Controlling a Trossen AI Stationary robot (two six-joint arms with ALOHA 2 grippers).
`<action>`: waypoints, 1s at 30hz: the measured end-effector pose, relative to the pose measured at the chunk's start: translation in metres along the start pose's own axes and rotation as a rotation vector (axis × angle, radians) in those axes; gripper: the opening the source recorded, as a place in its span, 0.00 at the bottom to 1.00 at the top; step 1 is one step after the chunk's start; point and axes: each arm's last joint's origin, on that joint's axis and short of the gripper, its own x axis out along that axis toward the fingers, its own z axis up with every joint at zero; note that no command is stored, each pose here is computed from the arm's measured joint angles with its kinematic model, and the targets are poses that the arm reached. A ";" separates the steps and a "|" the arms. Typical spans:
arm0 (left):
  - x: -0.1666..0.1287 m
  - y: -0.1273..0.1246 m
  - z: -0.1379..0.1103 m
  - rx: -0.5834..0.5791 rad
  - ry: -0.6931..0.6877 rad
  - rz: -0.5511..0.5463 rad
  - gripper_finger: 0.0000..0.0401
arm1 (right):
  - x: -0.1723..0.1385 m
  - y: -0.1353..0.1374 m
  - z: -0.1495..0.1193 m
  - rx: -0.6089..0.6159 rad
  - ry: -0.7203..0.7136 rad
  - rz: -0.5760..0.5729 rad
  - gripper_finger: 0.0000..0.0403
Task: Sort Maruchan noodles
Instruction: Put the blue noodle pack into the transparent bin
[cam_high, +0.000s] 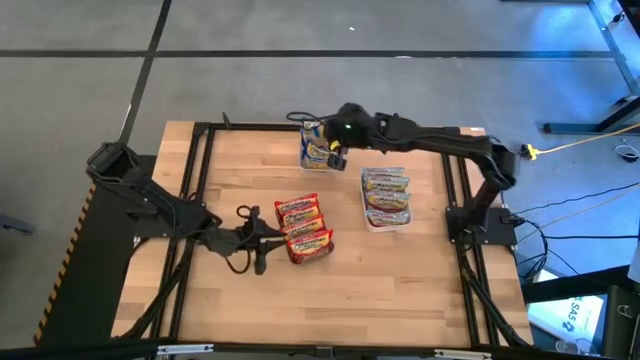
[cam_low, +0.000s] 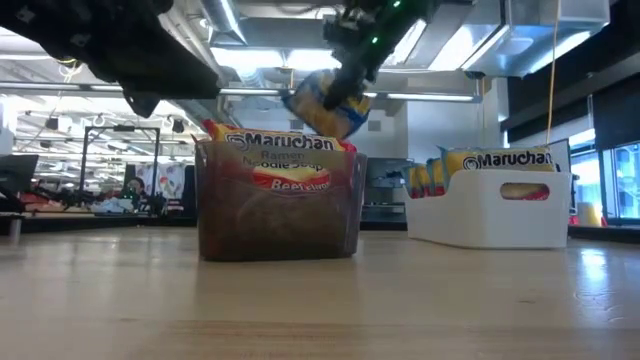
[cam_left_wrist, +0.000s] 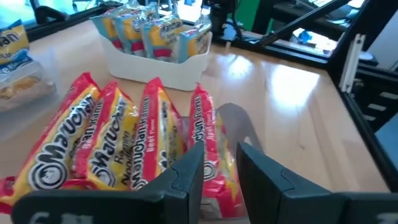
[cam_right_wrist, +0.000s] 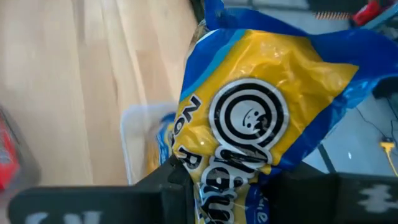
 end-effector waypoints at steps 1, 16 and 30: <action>0.001 0.001 0.000 0.003 0.003 0.007 0.22 | 0.005 0.000 0.001 -0.012 0.029 0.008 0.24; 0.003 0.006 -0.002 0.018 0.031 0.034 0.22 | 0.061 0.019 -0.017 -0.150 0.232 0.125 0.24; 0.003 0.007 -0.002 0.019 0.035 0.036 0.22 | 0.089 0.031 -0.039 -0.174 0.366 0.176 0.24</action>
